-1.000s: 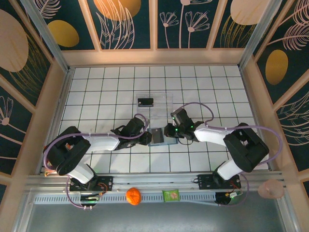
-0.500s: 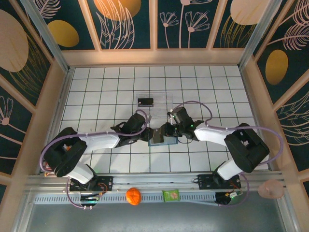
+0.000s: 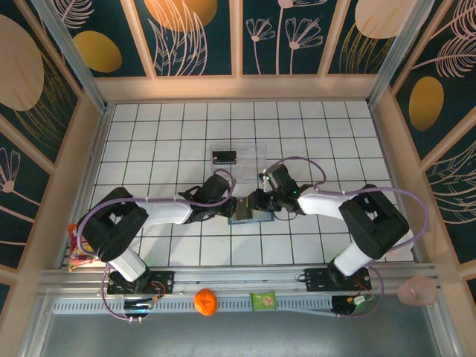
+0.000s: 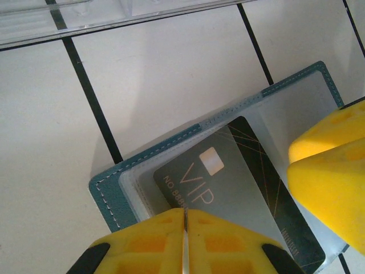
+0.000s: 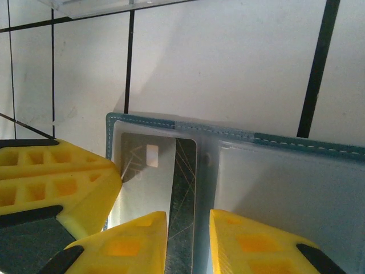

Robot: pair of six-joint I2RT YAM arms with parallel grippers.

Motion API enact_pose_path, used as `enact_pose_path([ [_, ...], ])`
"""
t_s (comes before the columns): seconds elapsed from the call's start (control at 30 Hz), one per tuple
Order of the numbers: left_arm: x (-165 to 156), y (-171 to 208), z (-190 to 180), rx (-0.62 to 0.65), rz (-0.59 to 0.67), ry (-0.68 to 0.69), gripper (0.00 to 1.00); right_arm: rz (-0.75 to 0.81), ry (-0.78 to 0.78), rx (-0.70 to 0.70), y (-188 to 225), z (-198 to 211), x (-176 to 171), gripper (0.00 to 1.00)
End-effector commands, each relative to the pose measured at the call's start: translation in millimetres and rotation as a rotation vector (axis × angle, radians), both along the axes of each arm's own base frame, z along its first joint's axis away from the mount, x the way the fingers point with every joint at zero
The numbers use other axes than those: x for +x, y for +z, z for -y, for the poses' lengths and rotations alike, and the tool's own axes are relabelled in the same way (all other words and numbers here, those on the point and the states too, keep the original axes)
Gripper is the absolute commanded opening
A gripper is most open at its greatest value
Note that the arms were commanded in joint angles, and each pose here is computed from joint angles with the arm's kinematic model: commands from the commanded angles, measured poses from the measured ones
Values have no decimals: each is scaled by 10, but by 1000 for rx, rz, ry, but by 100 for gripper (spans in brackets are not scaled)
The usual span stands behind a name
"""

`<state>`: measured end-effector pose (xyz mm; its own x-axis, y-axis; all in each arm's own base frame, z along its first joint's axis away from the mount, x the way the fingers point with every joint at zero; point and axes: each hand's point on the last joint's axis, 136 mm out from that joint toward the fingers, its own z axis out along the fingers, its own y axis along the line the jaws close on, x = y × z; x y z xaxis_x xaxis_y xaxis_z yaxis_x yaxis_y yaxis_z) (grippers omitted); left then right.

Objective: Take the credit cards out of the card holder

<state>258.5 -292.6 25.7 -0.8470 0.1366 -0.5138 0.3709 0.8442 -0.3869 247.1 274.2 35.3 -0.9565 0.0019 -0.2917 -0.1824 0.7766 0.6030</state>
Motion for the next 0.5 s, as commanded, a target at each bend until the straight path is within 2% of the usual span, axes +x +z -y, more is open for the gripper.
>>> enact_pose_path([
  [0.0, -23, -85, -53, 42, -5, -1, 10, 9, 6, 27, 54, -71, 86, 27],
  [0.47, -86, -127, -29, 6, -28, -8, 6, -58, 15, 93, -12, -164, 21, 26],
])
